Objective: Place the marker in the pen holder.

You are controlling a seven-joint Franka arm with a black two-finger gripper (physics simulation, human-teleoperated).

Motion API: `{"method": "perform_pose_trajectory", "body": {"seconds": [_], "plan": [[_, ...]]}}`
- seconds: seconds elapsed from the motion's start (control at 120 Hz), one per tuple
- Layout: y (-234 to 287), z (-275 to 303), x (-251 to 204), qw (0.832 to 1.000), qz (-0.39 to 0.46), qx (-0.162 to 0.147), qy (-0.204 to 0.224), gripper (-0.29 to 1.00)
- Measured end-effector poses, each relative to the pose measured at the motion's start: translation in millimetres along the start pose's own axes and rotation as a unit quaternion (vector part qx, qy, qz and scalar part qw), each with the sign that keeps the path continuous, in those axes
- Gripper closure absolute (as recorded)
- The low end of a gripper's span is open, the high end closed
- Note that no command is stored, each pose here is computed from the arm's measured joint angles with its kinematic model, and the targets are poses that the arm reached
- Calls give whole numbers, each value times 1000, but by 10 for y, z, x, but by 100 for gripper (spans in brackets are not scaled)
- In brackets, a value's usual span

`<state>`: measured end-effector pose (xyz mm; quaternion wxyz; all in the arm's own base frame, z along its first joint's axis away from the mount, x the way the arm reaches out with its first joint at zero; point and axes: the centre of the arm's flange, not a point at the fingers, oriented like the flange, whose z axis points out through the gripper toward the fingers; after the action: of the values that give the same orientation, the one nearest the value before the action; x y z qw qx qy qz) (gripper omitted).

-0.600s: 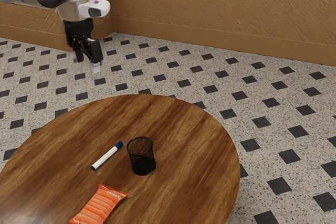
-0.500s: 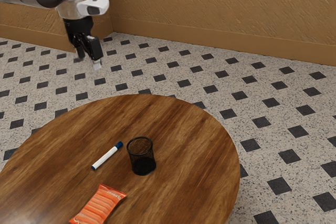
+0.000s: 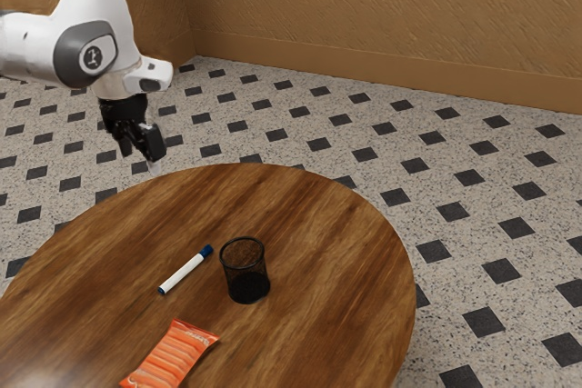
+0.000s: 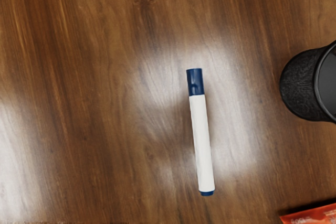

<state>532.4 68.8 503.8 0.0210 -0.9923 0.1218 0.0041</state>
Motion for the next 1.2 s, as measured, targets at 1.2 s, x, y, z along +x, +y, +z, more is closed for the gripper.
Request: {"method": "perform_pose_trajectory", "body": {"seconds": [1.2], "plan": [[340, 1964, 323, 993, -111, -8, -44, 41]]}}
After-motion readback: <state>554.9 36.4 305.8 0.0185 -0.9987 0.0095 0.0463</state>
